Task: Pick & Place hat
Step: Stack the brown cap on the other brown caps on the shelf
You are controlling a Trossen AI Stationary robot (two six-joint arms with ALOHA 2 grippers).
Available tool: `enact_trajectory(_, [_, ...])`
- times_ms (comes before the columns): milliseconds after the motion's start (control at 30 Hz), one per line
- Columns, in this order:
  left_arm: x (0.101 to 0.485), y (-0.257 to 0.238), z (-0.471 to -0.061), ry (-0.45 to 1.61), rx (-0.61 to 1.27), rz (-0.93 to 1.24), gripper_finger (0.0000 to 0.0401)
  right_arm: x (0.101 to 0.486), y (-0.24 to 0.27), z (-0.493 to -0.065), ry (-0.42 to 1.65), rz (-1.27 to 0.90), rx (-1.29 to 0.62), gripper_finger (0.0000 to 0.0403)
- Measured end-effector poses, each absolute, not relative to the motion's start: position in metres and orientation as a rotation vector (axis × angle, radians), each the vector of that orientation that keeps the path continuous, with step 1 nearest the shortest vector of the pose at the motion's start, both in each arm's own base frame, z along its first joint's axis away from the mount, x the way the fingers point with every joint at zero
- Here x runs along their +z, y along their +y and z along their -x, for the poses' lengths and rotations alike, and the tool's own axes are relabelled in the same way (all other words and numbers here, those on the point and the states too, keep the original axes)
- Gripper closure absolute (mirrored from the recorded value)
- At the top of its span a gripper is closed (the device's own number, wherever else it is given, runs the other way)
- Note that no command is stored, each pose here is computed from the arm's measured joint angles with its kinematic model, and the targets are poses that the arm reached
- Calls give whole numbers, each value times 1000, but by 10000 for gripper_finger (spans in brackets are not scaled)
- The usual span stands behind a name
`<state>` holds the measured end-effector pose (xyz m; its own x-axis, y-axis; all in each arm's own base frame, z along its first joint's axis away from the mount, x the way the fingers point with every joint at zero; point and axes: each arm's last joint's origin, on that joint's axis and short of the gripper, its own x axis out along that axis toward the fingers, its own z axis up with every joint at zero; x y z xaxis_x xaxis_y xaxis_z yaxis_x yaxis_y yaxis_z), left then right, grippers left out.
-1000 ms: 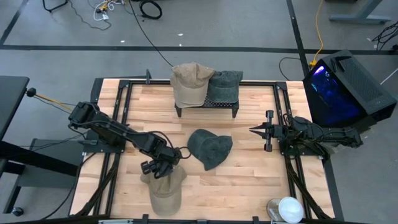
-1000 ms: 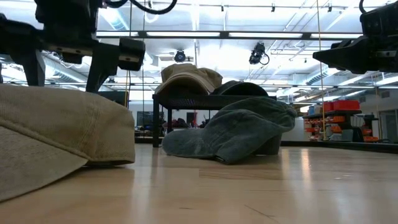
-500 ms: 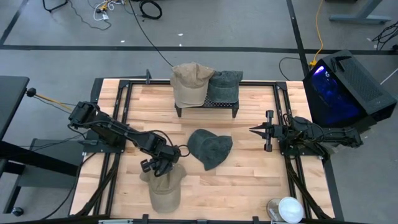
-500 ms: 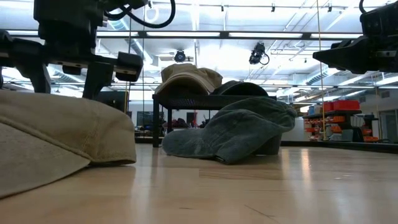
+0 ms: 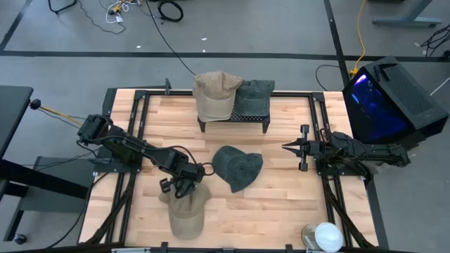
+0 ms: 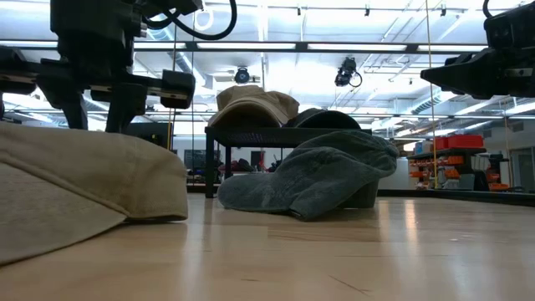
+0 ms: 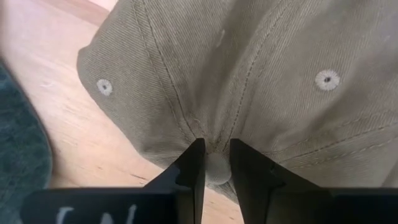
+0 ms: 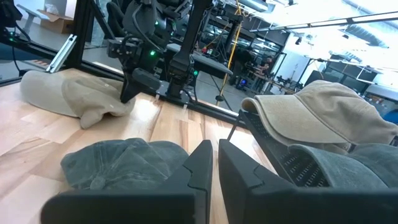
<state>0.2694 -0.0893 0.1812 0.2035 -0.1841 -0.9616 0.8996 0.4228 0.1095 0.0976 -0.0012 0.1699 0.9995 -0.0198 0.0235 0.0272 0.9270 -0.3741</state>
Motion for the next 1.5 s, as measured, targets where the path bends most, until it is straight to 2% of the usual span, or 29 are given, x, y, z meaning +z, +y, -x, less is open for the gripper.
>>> enact_trajectory(167, [181,-89,-270,1107,-874,-812,318,170,-1,-98,-19,384,-24,373])
enact_trajectory(400, [188,-89,-269,1098,-830,-746,273,170,-1,-98,-19,384,-24,373])
enact_trajectory(700, [202,-73,-268,1116,-729,-483,219,170,-1,-98,-20,384,-24,373])
enact_trajectory(933, [202,-57,-267,1158,-720,-278,215,170,-1,-98,-20,384,-24,373])
enact_trajectory(1500, [185,-34,-276,1241,-699,-37,215,170,-1,-98,-20,384,-24,373])
